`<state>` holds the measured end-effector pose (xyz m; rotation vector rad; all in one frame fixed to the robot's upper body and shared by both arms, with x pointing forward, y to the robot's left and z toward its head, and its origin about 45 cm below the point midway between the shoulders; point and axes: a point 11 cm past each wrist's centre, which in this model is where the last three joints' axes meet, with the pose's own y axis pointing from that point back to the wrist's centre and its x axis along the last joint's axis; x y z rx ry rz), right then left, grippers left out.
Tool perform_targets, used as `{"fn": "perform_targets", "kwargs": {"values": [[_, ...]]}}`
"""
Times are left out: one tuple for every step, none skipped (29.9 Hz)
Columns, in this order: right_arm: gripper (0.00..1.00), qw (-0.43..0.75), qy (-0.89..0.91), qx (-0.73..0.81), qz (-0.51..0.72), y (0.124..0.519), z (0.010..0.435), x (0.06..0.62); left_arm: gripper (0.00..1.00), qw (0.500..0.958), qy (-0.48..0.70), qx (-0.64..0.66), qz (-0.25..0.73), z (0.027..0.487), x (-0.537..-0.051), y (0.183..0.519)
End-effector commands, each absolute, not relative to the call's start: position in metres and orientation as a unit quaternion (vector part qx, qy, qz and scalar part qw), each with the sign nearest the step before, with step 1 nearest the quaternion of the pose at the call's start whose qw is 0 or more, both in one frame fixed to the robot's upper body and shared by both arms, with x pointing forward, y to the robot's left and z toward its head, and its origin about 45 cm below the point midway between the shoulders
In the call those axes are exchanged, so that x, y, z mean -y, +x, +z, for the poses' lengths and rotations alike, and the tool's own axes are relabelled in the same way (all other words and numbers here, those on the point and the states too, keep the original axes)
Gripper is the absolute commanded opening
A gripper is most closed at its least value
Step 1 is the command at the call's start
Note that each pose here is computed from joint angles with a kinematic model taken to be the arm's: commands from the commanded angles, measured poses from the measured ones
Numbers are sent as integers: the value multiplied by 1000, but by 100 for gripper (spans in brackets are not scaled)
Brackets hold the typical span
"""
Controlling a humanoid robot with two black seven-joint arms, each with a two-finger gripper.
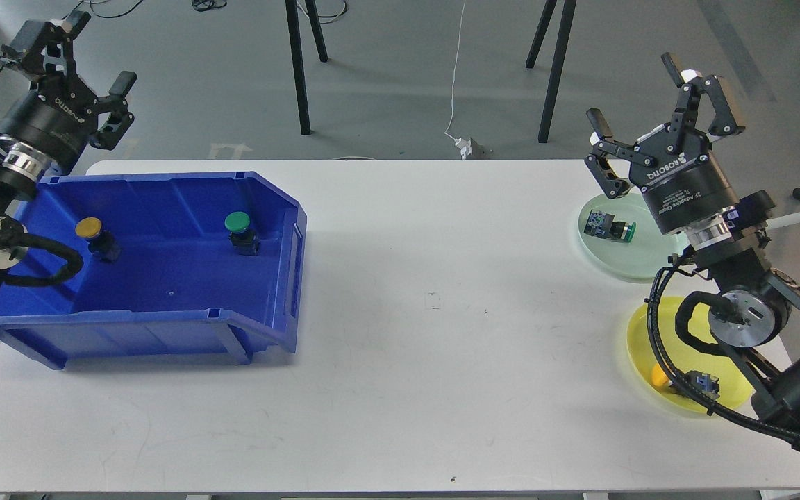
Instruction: Pass button and place on color plate
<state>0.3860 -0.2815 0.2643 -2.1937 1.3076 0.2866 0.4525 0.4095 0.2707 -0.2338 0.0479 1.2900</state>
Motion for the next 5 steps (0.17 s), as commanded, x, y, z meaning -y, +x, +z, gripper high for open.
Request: {"fn": "perform_targets", "kwargs": {"values": [[98,282,-820,-487,105,385,265,285,94,792,-111,-25,599,269,-408,453],[98,279,-820,-488,104,385,265,287,94,793,-112,-25,599,269,-407,453],[98,278,-820,-489,103,385,265,288,94,794,-113,-26,597,269,-406,453],[98,277,-821,-489,102,385,265,289,94,794,-113,-26,596,269,-404,453],[98,277,-821,-489,102,385,266,289,94,795,-114,-27,595,269,-403,453]]}}
